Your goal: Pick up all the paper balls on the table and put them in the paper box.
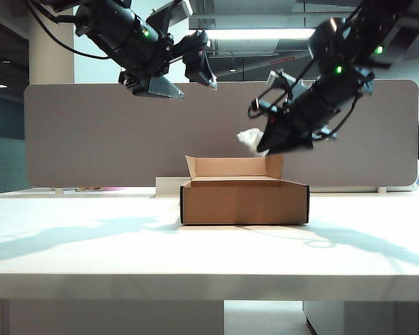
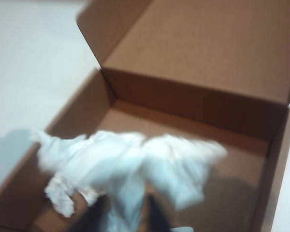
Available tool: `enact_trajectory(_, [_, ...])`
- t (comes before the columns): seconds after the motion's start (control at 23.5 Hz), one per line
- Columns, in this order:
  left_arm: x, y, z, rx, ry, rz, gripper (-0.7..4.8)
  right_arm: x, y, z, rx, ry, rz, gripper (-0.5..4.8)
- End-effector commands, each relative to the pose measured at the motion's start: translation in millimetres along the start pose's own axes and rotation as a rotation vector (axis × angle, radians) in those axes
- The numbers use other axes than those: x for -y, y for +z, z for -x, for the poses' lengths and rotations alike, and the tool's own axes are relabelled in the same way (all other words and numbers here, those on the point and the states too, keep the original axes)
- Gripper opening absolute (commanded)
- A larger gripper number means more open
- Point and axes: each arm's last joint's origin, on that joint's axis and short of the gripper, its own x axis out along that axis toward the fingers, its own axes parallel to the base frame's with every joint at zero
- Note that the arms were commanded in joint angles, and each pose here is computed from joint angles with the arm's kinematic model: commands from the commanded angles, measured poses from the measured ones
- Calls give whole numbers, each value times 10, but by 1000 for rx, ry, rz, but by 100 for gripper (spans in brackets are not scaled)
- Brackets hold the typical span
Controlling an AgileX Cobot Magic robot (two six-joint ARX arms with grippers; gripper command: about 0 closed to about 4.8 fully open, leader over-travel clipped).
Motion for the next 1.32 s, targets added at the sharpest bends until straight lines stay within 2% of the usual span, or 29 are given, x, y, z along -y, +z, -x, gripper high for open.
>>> enact_trajectory(0.04, [14,59,54,10,1,-6,382,42,-64,-87,-3,-7,-12,355])
enact_trajectory(0.09, [17,69,68,10,1,-6,382,51,-84,-106,-8,-8,-16,435])
enact_trajectory(0.13, [18,73,72,11,1,-6,382,53,-94,-115,-11,-8,-17,479])
enact_trajectory(0.51, [2,86,100,6,7,-3,381,8,46,58,4,8,-14,479])
enact_trajectory(0.6, [5,85,114,-5,6,-1,381,-7,99,147,1,-5,-17,479])
enact_trajectory(0.68, [-3,93,154,-24,11,3,381,10,178,325,-16,-64,-31,479])
enact_trajectory(0.72, [-9,96,170,-30,13,5,381,19,196,394,-31,-95,-39,412])
enact_trajectory(0.77, [-24,105,210,-46,19,10,381,53,226,525,-55,-141,-54,278])
enact_trajectory(0.81, [-35,106,222,-52,23,13,380,72,244,606,-71,-153,-53,213])
enact_trajectory(0.98, [-53,103,282,-89,31,23,371,157,294,969,-119,-198,-41,70])
enact_trajectory(1.11, [-49,79,291,-118,27,30,370,160,265,1288,-89,-227,-51,40])
enact_trajectory(1.32, [-45,43,297,-155,24,38,367,15,60,1774,-23,-260,-45,12])
